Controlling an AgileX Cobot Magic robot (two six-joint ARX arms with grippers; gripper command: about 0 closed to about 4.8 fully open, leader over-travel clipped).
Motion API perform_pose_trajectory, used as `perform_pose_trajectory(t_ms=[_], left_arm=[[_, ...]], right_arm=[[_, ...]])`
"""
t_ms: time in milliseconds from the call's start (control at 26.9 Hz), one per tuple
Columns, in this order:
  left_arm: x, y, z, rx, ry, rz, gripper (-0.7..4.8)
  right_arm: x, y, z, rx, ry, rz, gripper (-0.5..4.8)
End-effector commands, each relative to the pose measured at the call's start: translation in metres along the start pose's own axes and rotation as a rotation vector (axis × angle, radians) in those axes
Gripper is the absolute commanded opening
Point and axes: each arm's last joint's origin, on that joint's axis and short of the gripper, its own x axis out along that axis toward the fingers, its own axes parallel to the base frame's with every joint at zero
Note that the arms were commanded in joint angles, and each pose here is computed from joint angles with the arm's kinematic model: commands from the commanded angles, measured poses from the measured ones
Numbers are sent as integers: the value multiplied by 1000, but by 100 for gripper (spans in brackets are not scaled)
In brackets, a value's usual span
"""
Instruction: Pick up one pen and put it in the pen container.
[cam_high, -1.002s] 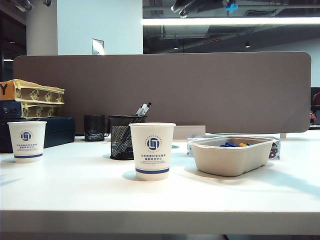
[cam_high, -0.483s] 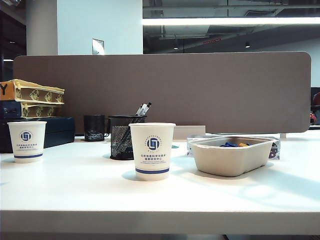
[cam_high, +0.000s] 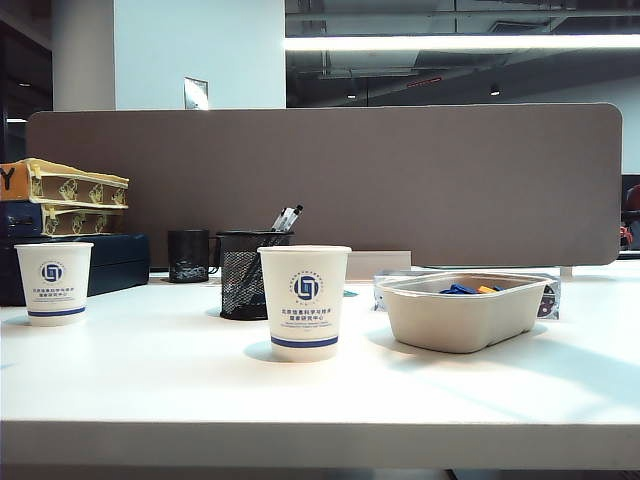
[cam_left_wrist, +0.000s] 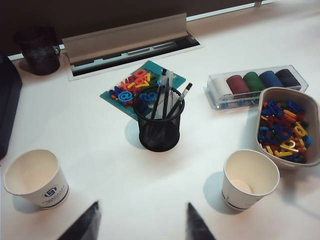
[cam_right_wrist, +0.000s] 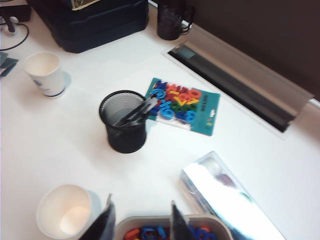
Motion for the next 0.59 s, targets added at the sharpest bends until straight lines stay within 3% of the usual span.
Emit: perform_pose_trajectory(t_ms=[37,594], left_arm=[[-1,0,-1,1,-26,-4,215],[-13,-2,-44,0,-24,-5,215]], right_arm=[[-13,5,-6,-12,-25,-43,140],[-52,30,-76,-6,-22,-135,139]])
